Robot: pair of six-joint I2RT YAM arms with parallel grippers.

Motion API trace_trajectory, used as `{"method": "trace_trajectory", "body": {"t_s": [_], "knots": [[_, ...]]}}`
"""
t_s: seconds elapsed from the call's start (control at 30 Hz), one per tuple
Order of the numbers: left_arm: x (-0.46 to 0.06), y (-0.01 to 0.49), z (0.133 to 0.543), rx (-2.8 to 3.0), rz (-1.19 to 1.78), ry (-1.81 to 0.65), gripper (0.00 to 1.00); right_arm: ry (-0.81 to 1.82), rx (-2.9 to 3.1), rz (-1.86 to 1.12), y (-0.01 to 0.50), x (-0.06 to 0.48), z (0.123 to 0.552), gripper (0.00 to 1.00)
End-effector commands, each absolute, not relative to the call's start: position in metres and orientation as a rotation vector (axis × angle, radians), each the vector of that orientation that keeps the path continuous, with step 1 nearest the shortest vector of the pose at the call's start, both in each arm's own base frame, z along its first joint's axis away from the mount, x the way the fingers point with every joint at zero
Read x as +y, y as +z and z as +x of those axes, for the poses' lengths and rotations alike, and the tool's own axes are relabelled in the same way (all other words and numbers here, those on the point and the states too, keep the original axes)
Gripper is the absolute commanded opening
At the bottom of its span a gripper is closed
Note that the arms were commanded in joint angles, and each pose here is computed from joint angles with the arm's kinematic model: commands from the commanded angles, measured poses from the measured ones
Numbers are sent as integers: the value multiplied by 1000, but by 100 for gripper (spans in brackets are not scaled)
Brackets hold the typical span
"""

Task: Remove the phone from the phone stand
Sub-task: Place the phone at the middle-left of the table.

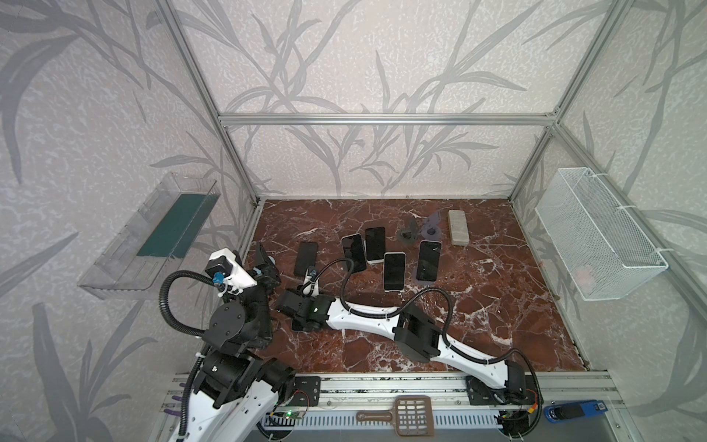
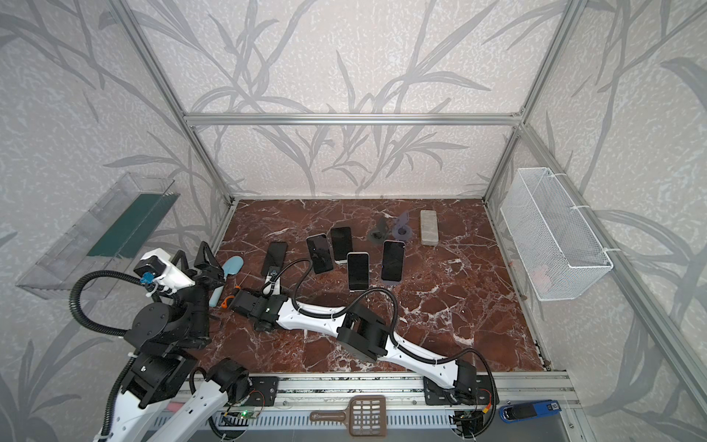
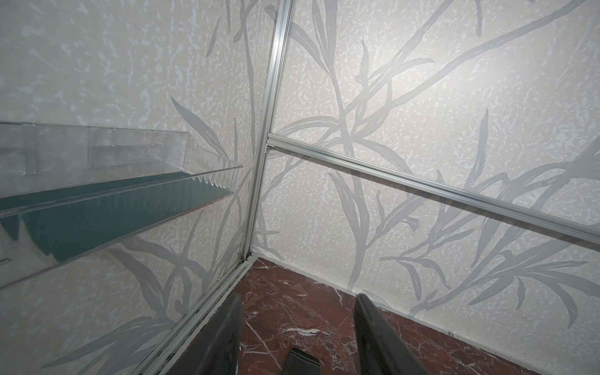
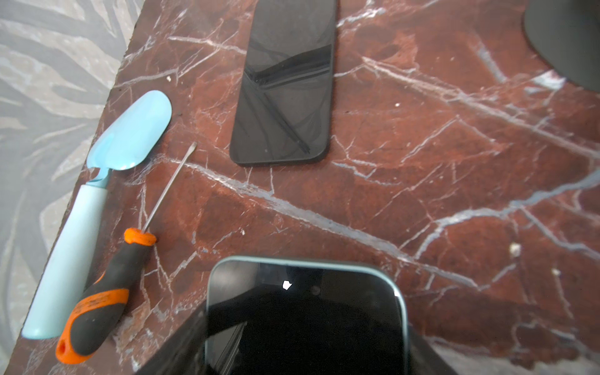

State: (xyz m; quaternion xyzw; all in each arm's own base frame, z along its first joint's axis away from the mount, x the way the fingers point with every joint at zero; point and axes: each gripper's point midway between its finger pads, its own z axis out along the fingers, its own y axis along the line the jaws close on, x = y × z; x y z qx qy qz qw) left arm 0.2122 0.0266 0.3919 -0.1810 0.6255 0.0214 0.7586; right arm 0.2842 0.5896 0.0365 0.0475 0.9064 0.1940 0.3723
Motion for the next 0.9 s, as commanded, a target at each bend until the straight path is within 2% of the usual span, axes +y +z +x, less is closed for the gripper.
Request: {"method": "trace_trajectory", "body": {"t_s": [0.0, 0.6, 0.87], "knots": [[26, 388, 214, 1374, -396, 46, 56, 370, 2348, 121, 8, 572, 284, 74], [22, 385, 219, 1391, -385, 43, 59, 536, 2349, 94, 26, 580, 280, 78], [20, 383, 221, 1398, -376, 37, 59, 728, 2344, 52, 60, 588, 267, 78]]}}
